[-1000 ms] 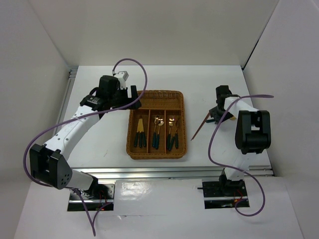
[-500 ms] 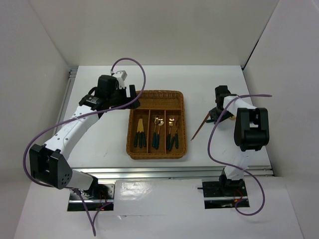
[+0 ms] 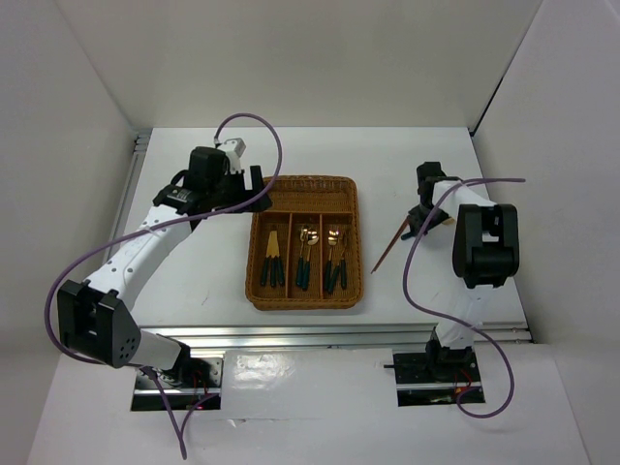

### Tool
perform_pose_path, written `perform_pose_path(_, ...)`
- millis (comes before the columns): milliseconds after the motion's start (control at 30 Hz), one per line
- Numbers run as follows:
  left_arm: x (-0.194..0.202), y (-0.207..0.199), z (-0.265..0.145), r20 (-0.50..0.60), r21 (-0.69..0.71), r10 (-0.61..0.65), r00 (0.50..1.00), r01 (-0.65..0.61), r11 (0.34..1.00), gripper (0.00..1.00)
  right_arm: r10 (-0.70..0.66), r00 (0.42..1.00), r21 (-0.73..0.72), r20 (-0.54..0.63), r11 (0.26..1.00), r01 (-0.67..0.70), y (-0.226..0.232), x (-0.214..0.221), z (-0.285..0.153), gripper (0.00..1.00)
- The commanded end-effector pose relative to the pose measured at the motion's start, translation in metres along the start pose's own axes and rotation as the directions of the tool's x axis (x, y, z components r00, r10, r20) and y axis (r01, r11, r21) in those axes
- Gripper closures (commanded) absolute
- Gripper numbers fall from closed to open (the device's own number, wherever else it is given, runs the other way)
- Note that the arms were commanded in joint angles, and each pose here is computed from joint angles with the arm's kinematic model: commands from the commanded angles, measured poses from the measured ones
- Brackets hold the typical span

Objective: Sort the eating utensils into containers

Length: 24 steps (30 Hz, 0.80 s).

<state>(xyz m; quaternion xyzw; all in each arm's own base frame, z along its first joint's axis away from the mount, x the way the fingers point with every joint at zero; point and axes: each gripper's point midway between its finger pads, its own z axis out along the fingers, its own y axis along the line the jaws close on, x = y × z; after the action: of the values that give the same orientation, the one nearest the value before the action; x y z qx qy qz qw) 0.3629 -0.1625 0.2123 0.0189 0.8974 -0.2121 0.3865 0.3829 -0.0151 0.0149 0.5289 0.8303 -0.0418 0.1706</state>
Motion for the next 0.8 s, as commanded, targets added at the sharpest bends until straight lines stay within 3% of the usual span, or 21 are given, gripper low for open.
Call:
perform_pose_path(0, -0.001, -0.002, 0.000, 0.010, 0.019, -0.013, 1.000, 0.013, 1.000, 0.05, -0.027, 1.000, 0.053, -0.011, 0.998, 0.028, -0.012, 0.000, -0.002, 0.84)
perform_pose_path(400, -0.012, 0.013, -0.002, 0.037, -0.014, -0.026, 0.999, 0.027, 1.000, 0.05, -0.249, 0.964, -0.215, 0.090, 0.941, 0.263, 0.012, -0.003, -0.109, 0.92)
perform_pose_path(600, -0.012, 0.022, -0.002, 0.032, -0.058, -0.045, 0.998, 0.046, 0.997, 0.05, -0.381, 0.915, -0.320, 0.131, 0.857, 0.403, 0.044, 0.042, -0.161, 0.93)
perform_pose_path(767, -0.016, 0.034, -0.011, 0.051, -0.120, -0.050, 0.997, 0.056, 0.991, 0.05, -0.545, 0.829, -0.451, 0.124, 0.714, 0.536, 0.075, 0.119, -0.194, 0.94)
